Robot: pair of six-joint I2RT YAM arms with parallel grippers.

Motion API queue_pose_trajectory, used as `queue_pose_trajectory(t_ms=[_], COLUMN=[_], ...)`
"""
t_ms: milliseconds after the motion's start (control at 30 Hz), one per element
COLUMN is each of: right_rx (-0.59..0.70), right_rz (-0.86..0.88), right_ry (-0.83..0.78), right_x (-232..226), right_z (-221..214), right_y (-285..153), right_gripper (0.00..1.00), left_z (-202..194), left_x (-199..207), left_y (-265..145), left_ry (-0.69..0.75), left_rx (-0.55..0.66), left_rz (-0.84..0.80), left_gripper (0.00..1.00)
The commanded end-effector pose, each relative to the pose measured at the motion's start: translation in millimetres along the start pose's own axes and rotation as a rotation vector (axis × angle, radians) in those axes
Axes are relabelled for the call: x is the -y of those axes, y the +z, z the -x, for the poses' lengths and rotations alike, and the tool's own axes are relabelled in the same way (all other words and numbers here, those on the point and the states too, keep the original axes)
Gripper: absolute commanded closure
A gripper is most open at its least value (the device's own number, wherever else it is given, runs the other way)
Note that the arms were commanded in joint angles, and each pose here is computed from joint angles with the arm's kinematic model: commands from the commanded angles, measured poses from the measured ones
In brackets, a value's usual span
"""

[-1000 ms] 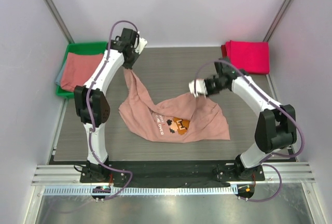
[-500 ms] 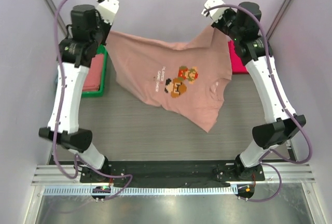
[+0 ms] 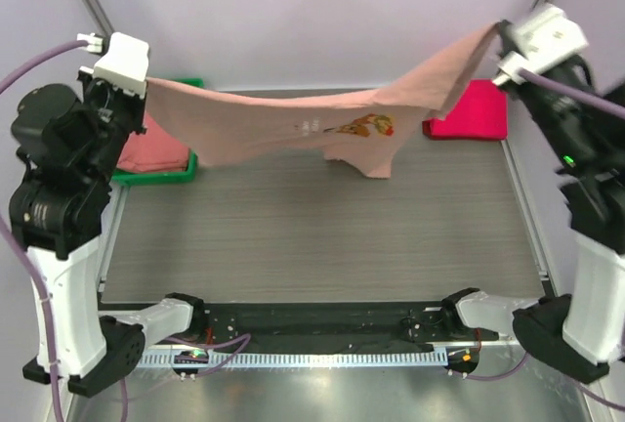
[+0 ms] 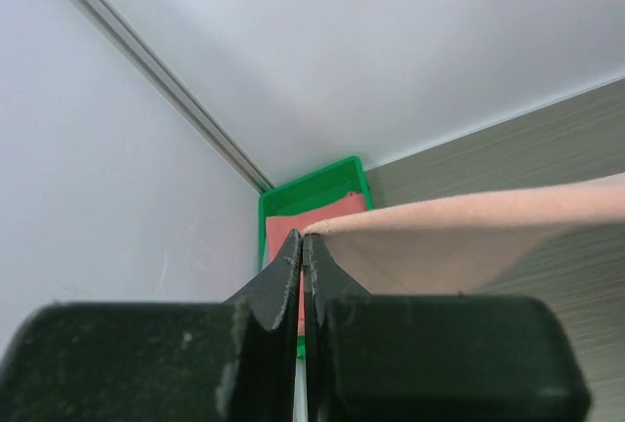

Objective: Fold and stack the t-shirts
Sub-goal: Flatten the tshirt out

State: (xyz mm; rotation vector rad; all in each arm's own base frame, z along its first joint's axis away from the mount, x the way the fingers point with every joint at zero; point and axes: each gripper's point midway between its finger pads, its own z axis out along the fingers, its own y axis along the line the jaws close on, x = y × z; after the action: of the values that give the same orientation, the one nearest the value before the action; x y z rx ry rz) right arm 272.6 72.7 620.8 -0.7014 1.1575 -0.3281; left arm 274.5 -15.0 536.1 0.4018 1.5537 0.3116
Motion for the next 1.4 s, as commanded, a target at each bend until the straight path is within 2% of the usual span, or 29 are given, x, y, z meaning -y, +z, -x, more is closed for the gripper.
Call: queue_pose_trajectory(t_ms=[0, 100, 233, 367, 500, 533, 567, 600, 667, 700, 733, 800, 833, 967, 1000, 1067, 1100, 1133, 1167, 1233, 1367], right_rx=[0.130, 0.206, 0.285, 0.343, 0.273, 0.225, 0.229, 0.176, 0.190, 0.173, 0.131, 0.080, 0.019, -0.118, -0.181, -0.235, -0.262, -0.316, -0.349, -0.420, -0.568], right_rz=[0.028, -0.021, -0.094, -0.205, -0.247, -0.218, -0.226, -0.184, -0.161, -0.132, -0.086, -0.025, 0.029, 0.201, 0.264, 0.324, 0.357, 0.389, 0.398, 0.420, 0.308], right_ry=[0.055, 0.080, 0.014, -0.052, -0.060, -0.056, -0.064, -0.049, -0.055, -0.051, -0.034, -0.019, -0.006, 0.003, 0.006, 0.007, 0.008, 0.008, 0.014, 0.028, 0.098], right_x=[12, 33, 55, 79, 91, 84, 85, 71, 61, 52, 34, 10, -14, -88, -119, -149, -166, -187, -199, -224, -225], right_z=[41, 66, 93, 110, 83, 62, 57, 28, 15, 1, -27, -62, -98, -192, -231, -264, -280, -311, -328, -368, -422], right_y=[-48, -77, -106, -105, -63, -41, -32, -8, 10, 21, 39, 63, 75, 104, 111, 116, 120, 127, 132, 152, 198], right_gripper=[0.99, 0.99, 0.99, 0.99, 0.99, 0.99, 0.99, 0.99, 0.99, 0.99, 0.99, 0.99, 0.99, 0.99, 0.99, 0.99, 0.99, 0.99, 0.99, 0.99, 0.99], left_z=[15, 32, 66, 82, 75, 69, 60, 40, 13, -13, -31, -57, -87, -179, -199, -225, -257, -271, -275, -312, -330], left_x=[-9, -24, -50, -59, -51, -48, -43, -29, -12, 5, 17, 37, 56, 125, 142, 159, 178, 181, 184, 202, 206], left_y=[-27, -57, -91, -85, -46, -36, -24, 1, 27, 50, 65, 90, 104, 161, 171, 188, 205, 214, 228, 253, 296], left_ry=[-0.011, -0.016, -0.011, 0.005, 0.029, 0.044, 0.055, 0.075, 0.099, 0.113, 0.124, 0.131, 0.144, 0.167, 0.170, 0.185, 0.197, 0.217, 0.224, 0.243, 0.255], left_rx=[0.066, 0.127, 0.245, 0.272, 0.221, 0.197, 0.164, 0.097, 0.022, -0.037, -0.079, -0.124, -0.190, -0.385, -0.419, -0.470, -0.537, -0.566, -0.571, -0.645, -0.665], left_rz=[0.007, 0.042, 0.109, 0.137, 0.132, 0.127, 0.121, 0.087, 0.053, 0.022, -0.003, -0.041, -0.084, -0.266, -0.314, -0.350, -0.383, -0.380, -0.372, -0.386, -0.343], left_gripper=[1.00, 1.00, 1.00, 1.00, 1.00, 1.00, 1.00, 1.00, 1.00, 1.00, 1.00, 1.00, 1.00, 1.00, 1.00, 1.00, 1.00, 1.00, 1.00, 1.00, 1.00])
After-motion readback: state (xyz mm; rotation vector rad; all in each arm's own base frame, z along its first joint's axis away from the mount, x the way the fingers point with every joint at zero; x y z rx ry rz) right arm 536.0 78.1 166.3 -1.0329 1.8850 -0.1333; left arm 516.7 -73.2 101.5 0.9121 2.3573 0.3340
